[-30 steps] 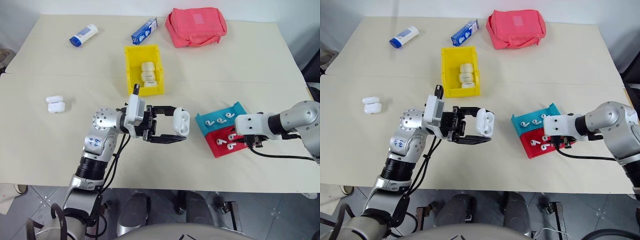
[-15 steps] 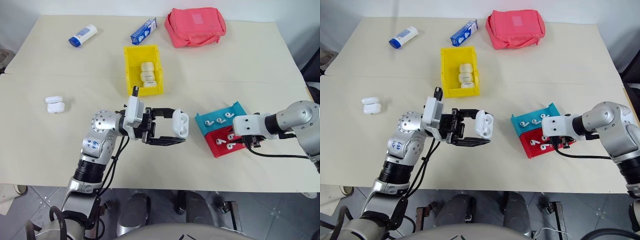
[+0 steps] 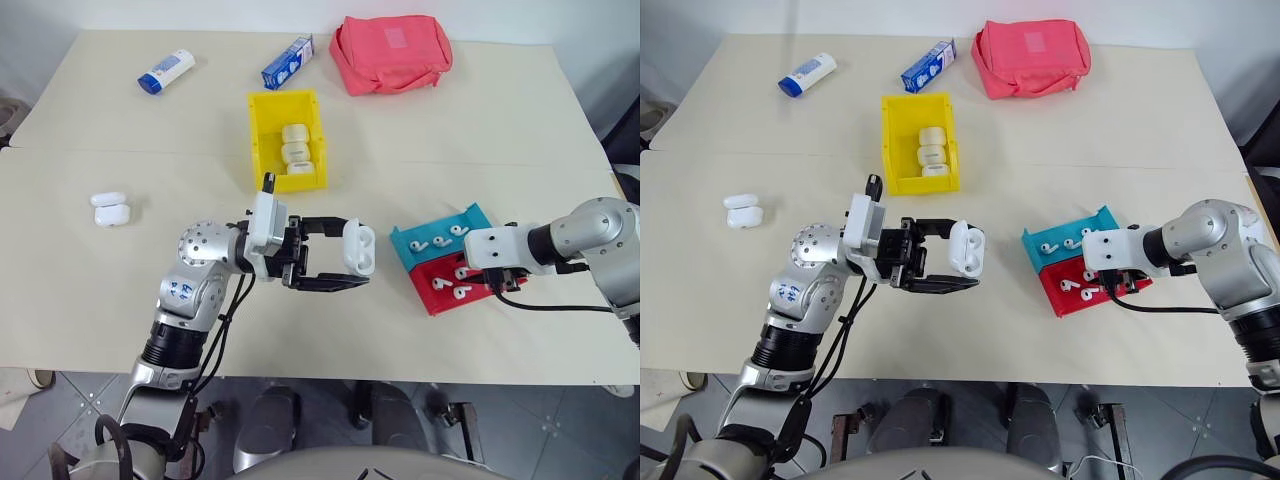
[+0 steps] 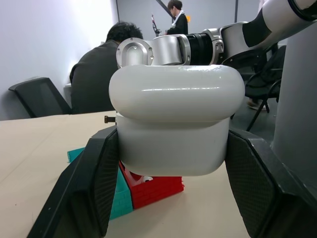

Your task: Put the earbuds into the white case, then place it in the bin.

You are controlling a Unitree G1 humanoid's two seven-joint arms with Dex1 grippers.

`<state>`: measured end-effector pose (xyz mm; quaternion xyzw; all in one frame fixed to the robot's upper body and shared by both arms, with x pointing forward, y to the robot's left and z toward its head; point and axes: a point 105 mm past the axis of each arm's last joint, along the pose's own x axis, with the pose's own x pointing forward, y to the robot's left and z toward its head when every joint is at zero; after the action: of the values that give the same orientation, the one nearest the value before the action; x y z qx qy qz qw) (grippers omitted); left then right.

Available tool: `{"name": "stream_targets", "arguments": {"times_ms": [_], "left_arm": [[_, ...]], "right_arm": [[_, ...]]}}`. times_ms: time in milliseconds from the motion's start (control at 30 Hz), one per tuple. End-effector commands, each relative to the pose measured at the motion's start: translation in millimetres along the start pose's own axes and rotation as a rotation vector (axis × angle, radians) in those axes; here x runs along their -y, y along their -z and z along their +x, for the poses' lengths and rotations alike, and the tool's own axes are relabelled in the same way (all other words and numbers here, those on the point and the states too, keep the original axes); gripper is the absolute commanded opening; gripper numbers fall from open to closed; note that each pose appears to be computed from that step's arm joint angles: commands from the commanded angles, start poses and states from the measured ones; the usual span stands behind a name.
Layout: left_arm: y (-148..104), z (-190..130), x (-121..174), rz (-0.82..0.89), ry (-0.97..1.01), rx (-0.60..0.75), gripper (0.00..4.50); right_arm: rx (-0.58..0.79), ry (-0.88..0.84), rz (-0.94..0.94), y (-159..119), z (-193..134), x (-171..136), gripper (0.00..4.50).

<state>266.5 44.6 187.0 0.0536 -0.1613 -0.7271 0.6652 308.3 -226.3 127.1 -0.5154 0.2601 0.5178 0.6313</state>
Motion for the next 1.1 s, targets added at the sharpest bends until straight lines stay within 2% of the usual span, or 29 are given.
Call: {"name": "stream_targets", "arguments": {"times_ms": [33,133,200,467,567,867,933,1033,1100], "left_arm": [[-9,0,1,0.038,-0.002,0.025,2.79],[-9,-1,1,0.038,-0.007,0.024,2.79],[-8,-1,0,0.039,-0.01,0.023,2.79],[-6,-2,-2,0.039,-0.019,0.017,2.79],[-5,-1,-3,0.032,-0.024,0.026,2.79],[-6,4,-13,-0.021,0.008,0.092,2.79],[-5,5,-15,-0.03,0.025,0.094,2.79],[-1,8,-18,-0.053,0.068,0.099,2.79],[0,9,-19,-0.06,0.085,0.103,2.79]], "right_arm": [[0.011,-0.003,-0.013,-4,-1,2,1.72],[0.019,-0.005,-0.012,-5,0,2,1.21],[0.021,-0.005,-0.01,-5,0,2,0.61],[0.028,0.02,0.019,-4,-1,4,0.56],[0.078,0.086,0.073,-9,-14,13,0.56],[0.554,0.287,0.243,-71,-80,21,0.56],[0.628,0.318,0.268,-81,-89,21,0.56],[0.815,0.356,0.29,-109,-101,21,0.56],[0.87,0.357,0.306,-118,-102,21,0.56]]}}
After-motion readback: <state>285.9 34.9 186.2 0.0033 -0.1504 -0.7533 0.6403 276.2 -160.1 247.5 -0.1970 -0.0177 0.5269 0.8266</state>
